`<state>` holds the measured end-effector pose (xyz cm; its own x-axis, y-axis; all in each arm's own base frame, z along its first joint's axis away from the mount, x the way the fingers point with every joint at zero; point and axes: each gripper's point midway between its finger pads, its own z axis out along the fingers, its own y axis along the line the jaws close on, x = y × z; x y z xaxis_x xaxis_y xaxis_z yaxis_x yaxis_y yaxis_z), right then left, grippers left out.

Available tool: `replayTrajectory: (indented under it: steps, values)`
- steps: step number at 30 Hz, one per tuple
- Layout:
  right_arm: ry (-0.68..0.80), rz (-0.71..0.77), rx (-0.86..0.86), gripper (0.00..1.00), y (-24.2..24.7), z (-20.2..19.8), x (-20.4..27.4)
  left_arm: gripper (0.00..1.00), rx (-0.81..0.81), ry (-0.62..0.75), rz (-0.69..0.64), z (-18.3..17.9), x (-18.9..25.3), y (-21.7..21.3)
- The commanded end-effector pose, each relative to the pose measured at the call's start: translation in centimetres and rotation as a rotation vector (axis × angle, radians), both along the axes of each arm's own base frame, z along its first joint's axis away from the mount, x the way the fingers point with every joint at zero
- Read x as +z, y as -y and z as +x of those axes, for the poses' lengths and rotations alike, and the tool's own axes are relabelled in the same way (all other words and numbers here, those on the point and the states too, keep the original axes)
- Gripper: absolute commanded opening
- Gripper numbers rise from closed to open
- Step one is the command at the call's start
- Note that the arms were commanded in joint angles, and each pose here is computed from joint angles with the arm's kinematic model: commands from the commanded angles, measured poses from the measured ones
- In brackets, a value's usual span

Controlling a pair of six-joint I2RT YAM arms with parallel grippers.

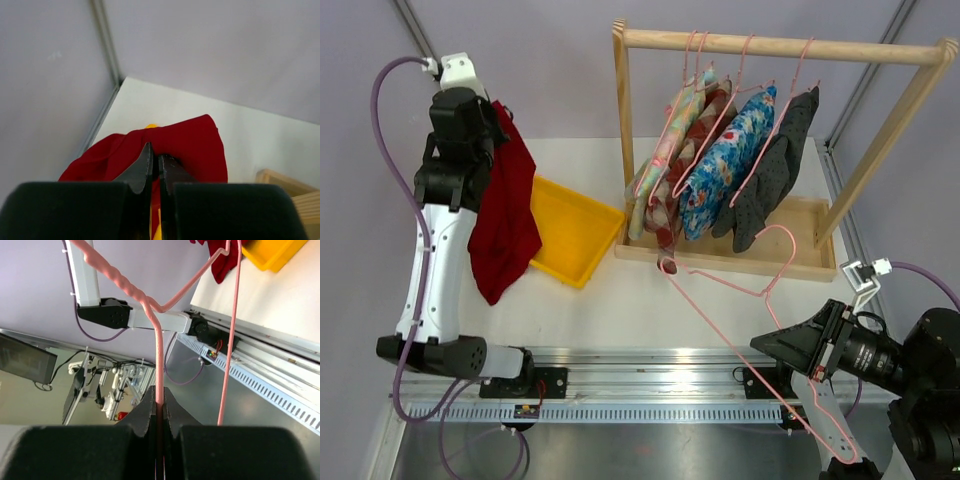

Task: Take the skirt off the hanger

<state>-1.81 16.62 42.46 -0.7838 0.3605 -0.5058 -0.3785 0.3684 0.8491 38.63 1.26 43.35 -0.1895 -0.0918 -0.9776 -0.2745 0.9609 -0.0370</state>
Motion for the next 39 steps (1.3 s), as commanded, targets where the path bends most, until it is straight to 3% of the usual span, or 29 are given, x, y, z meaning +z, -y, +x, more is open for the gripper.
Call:
replayTrajectory:
  steps: [1, 6, 9, 10, 11, 13, 14, 18, 20, 21, 22, 23, 25, 30, 34, 39]
  values:
    - [-0.135, -0.05, -0.073, 0.0, 0.7, 0.0, -1.9, 0.0, -0.158, 0.288, -0.073, 2.2, 9.3, 3.0]
    - [-0.004, -0.1, -0.208, 0.0, 2.1, 2.0, -1.0, 0.0, -0.235, 0.342, -0.075, 4.2, 12.0, 4.6]
    - [0.033, -0.114, -0.26, 0.0, 2.6, 3.1, -0.5, 0.0, -0.199, 0.268, -0.081, 5.4, 8.3, 4.2]
    - [0.048, -0.116, -0.267, 0.0, 2.7, 3.2, -0.2, 0.0, -0.19, 0.281, -0.082, 4.4, 8.1, 3.9]
    - [0.08, -0.115, -0.281, 0.0, 2.9, 3.4, 0.5, 0.0, -0.172, 0.208, -0.08, 5.7, 3.1, 3.8]
    - [0.114, -0.127, -0.334, 0.0, 3.5, 4.2, 1.3, 0.0, -0.1, 0.164, -0.094, 5.6, -0.6, 2.7]
    - [0.167, -0.128, -0.351, 0.0, 3.7, 4.2, 2.4, 0.0, -0.07, 0.081, -0.099, 5.7, -5.3, 2.0]
    - [0.287, -0.172, -0.529, 0.0, 6.2, 5.5, 5.2, 0.0, 0.046, -0.095, -0.225, 4.2, -15.2, 0.1]
    - [0.32, -0.2, -0.625, 0.0, 7.7, 6.4, 6.3, 0.0, 0.077, -0.121, -0.259, 3.5, -16.9, -0.2]
    - [0.314, -0.219, -0.723, 0.0, 9.2, 7.4, 6.5, 0.07, 0.048, -0.138, -0.297, 3.3, -17.5, 0.6]
    - [0.311, -0.229, -0.758, 0.0, 9.8, 8.1, 6.5, 0.55, 0.031, -0.142, -0.317, 3.3, -17.4, 1.1]
    - [0.305, -0.234, -0.782, 0.0, 10.2, 9.5, 6.5, 0.98, 0.013, -0.168, -0.338, 3.1, -17.8, 1.6]
    - [0.293, -0.24, -0.826, 0.0, 11.0, 11.4, 6.4, 0.99, -0.051, -0.193, -0.365, 3.3, -17.0, 2.9]
    - [0.334, -0.281, -0.979, 0.0, 13.8, 17.4, 6.9, 0.99, -0.144, -0.247, -0.341, -1.1, -15.5, 3.9]
    - [0.355, -0.3, -1.059, 0.0, 15.2, 21.4, 7.8, 0.99, -0.199, -0.236, -0.312, -6.7, -15.0, 4.1]
    - [0.435, -0.275, -1.103, 0.0, 15.8, 25.4, 10.5, 0.99, -0.348, -0.223, -0.334, -13.1, -17.6, 6.2]
